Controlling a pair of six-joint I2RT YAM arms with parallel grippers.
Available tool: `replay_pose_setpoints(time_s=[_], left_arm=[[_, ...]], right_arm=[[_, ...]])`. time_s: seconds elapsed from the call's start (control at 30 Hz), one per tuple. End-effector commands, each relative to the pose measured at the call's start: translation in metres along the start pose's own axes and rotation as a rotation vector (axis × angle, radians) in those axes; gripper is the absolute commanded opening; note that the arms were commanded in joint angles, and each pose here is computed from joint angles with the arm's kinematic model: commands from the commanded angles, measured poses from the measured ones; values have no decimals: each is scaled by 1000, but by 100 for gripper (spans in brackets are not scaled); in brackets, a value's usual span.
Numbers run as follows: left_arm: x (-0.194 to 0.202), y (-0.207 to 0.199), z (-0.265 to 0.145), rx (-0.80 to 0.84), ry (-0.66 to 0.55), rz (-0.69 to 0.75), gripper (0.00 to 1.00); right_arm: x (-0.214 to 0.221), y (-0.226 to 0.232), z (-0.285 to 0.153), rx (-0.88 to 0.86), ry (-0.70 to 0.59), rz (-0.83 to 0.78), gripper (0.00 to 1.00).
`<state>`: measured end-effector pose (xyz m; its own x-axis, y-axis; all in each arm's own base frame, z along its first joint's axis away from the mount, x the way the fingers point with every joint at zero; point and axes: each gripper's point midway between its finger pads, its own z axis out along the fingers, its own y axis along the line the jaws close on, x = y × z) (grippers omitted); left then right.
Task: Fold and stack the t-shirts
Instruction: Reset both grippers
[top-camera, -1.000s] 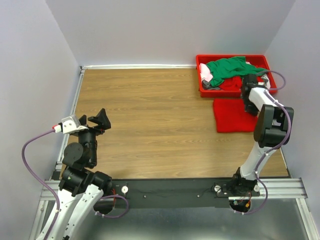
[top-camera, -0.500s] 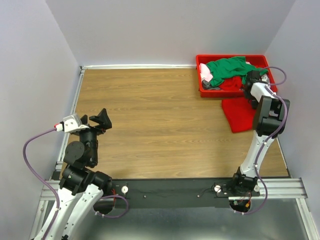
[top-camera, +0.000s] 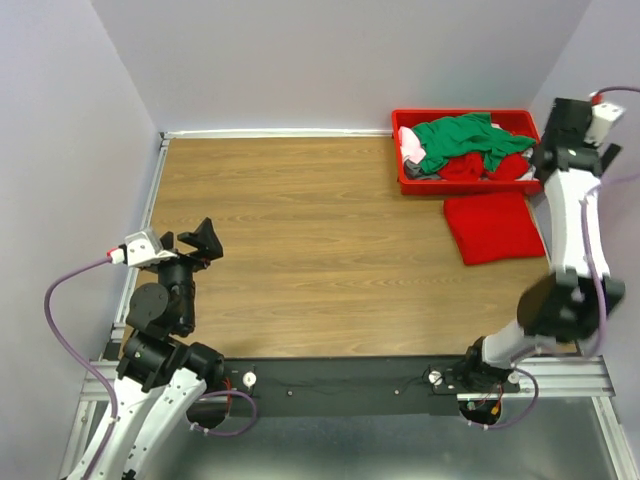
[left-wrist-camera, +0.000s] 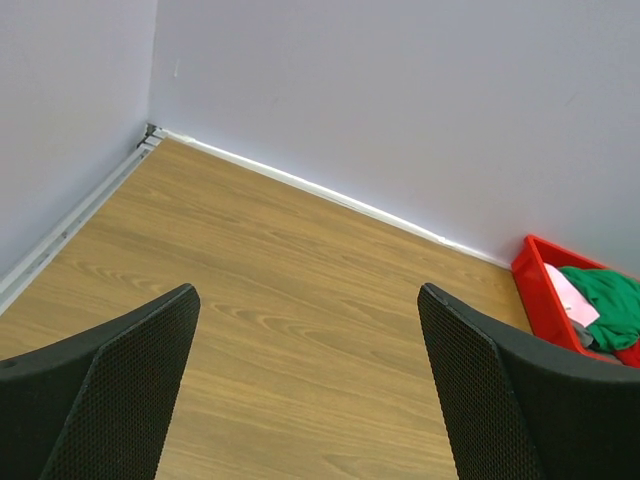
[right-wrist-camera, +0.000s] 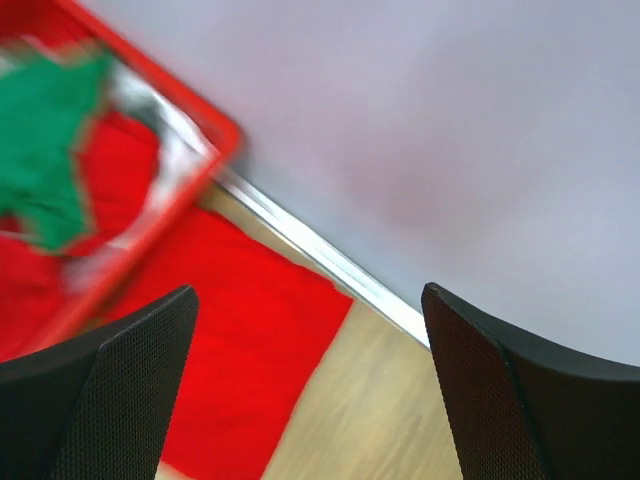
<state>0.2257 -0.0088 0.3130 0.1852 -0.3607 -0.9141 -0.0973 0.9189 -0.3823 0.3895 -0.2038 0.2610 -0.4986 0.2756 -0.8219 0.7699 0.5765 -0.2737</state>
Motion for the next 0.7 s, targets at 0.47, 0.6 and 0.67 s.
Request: replay_pose_setpoints(time_s=[0.47,0.6,0.67], left_arm=[[-127,46,-66,-120,-309,-112,99],[-124,60,-79,-132,-336,-156,99],[-121,63,-82,-135,-343,-163,99]], right_arm=[[14,-169,-263,-451,-566,519,100],[31,-183,-272,-496,-660,494,100],[36,-183,-272,-510,-696,493,100]])
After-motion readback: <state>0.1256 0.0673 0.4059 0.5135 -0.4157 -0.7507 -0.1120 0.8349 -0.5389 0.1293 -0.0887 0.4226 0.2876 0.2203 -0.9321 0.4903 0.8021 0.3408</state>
